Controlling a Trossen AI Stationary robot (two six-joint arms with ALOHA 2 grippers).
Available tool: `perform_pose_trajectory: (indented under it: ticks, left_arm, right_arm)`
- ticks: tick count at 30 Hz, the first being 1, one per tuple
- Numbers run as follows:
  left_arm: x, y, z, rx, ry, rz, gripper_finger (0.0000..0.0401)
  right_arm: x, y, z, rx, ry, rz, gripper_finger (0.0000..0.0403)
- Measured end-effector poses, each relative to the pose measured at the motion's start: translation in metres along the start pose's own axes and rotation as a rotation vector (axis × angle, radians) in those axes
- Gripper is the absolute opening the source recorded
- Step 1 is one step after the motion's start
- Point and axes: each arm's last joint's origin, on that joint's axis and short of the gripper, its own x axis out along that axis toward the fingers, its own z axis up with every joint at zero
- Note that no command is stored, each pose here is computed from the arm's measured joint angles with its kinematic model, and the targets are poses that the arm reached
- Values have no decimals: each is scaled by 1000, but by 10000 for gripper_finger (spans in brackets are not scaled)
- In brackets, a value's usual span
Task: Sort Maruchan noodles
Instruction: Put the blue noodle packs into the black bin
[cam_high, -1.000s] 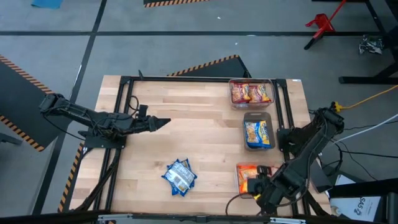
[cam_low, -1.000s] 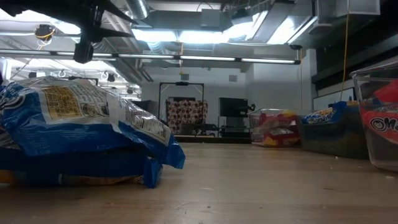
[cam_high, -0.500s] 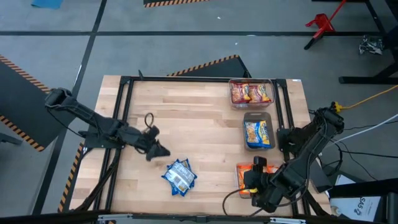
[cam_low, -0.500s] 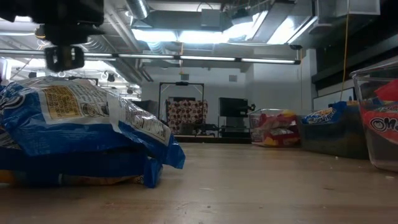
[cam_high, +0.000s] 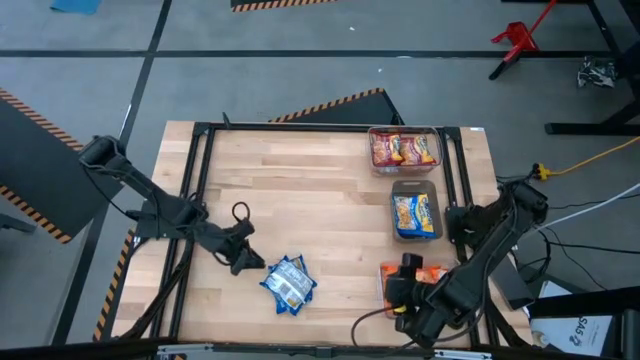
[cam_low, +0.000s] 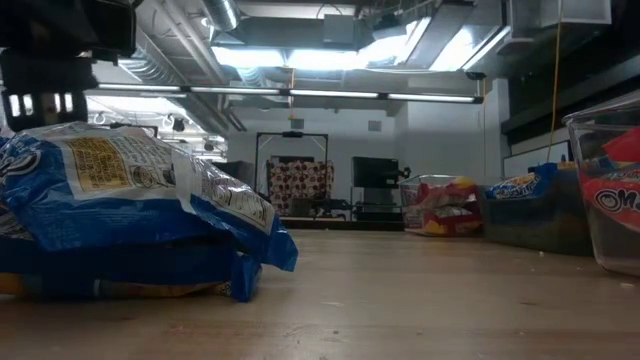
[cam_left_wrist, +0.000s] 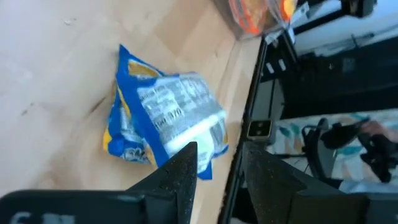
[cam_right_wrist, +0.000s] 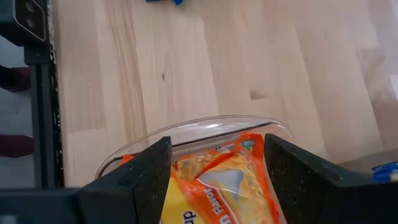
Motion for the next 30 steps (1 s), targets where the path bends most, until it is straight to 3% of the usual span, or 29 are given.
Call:
perform_pose_trajectory:
  ticks: [15, 30]
  left_arm:
    - [27, 15, -19, -56, 94, 135, 221]
    - [63, 24, -30, -183, 108, 113, 249]
  right_arm:
    - [11, 8, -2, 4, 21, 0, 237]
    - [11, 8, -2, 6, 19, 3, 237]
